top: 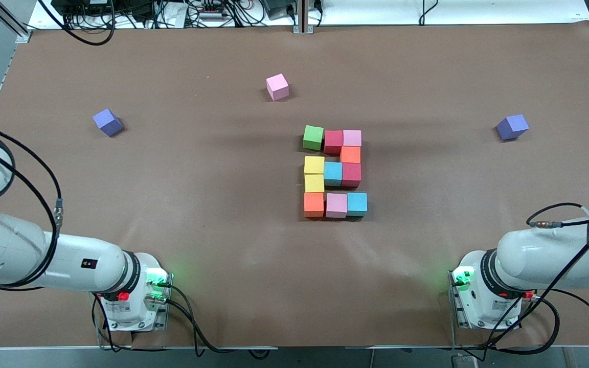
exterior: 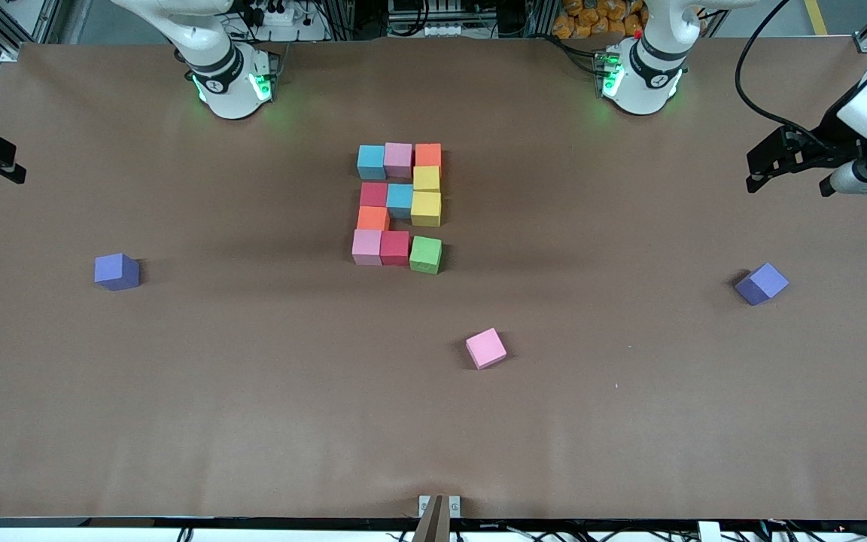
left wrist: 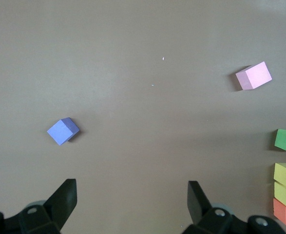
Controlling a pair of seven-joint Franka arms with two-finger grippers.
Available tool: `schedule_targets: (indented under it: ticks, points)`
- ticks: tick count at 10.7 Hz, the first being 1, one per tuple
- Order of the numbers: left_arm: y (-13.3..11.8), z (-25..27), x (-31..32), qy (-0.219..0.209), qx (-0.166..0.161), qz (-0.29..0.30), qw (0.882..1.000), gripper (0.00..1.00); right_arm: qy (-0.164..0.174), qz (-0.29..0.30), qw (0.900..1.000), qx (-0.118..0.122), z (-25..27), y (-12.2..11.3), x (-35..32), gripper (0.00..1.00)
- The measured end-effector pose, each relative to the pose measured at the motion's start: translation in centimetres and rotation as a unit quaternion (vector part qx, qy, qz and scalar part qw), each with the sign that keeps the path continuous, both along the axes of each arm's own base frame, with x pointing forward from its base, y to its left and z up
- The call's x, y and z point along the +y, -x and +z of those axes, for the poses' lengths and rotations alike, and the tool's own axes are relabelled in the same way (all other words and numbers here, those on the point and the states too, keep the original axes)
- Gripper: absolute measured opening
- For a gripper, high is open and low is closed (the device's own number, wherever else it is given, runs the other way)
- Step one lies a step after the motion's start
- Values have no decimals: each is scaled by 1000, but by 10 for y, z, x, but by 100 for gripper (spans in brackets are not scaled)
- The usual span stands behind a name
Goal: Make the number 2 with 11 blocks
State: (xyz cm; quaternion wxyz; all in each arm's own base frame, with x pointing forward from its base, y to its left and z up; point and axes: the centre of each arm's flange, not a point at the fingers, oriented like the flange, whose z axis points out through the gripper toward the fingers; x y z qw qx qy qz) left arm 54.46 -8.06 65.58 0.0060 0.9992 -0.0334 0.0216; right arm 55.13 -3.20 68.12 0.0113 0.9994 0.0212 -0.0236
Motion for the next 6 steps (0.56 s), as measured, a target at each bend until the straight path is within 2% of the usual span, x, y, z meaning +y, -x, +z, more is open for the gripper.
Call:
schedule_targets:
  ticks: [6]
  points:
    - [1, -4, -3, 1, 8, -3, 1000, 100, 0, 0, 1000, 3, 2, 3, 0, 100]
